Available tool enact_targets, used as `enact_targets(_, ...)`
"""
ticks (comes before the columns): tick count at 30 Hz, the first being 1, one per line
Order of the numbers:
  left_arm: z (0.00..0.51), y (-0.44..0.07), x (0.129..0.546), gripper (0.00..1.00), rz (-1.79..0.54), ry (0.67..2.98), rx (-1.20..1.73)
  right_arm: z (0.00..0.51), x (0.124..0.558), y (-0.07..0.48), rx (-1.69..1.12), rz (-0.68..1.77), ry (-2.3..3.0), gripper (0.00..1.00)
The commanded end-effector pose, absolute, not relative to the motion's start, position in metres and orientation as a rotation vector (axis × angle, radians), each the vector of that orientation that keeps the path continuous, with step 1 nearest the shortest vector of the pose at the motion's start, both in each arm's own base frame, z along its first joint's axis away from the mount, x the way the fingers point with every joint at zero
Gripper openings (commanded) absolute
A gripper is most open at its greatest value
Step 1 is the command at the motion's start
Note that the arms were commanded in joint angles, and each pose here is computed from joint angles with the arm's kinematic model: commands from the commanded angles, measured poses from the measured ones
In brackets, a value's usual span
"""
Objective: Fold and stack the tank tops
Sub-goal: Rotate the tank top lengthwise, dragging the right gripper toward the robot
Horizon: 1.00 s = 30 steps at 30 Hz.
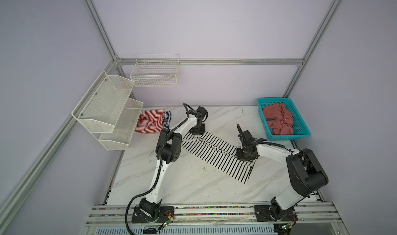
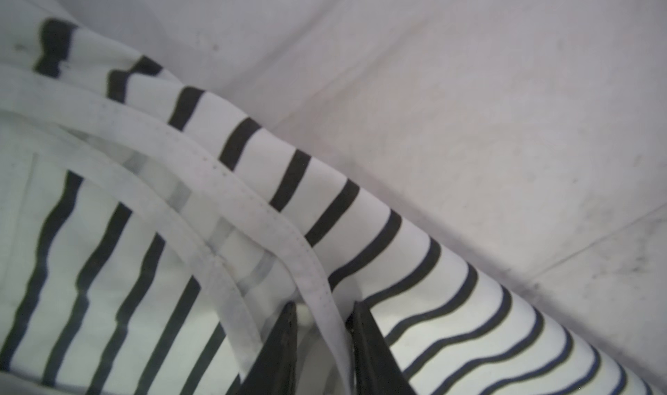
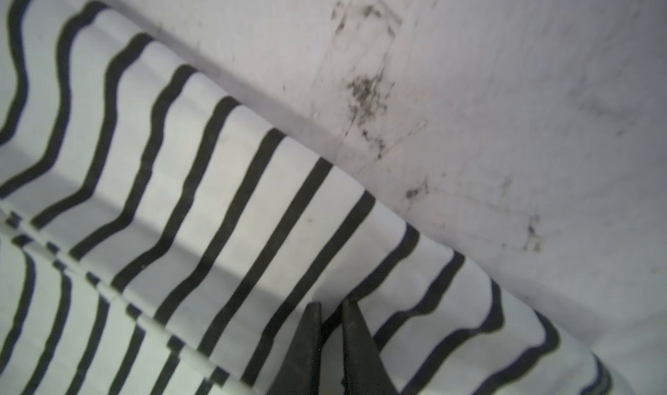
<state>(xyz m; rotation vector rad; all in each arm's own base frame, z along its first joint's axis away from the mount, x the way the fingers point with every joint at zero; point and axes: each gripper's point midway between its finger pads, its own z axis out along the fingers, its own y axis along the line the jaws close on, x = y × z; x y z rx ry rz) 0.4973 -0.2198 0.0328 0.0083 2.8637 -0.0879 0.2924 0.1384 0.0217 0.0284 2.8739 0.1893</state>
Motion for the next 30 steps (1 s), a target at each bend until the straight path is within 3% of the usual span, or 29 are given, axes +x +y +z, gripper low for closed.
enact_targets(1,0.016,-0.243,0.507,0.27,-0.196,2.883,0.099,-0.001,0.232,0.136,0.064,0.155,3.056,0.18)
enact_targets(17,0.029,-0.337,0.546,0.28,-0.687,2.661,0.213,0.006,0.147,0.211,0.16,0.451,3.08,0.2)
enact_targets(24,0.04,-0.362,0.555,0.28,-0.767,2.565,0.242,-0.007,0.12,0.238,0.131,0.474,3.115,0.2)
enact_targets(30,0.047,-0.359,0.555,0.28,-0.753,2.562,0.222,0.001,0.127,0.246,0.125,0.458,3.067,0.2)
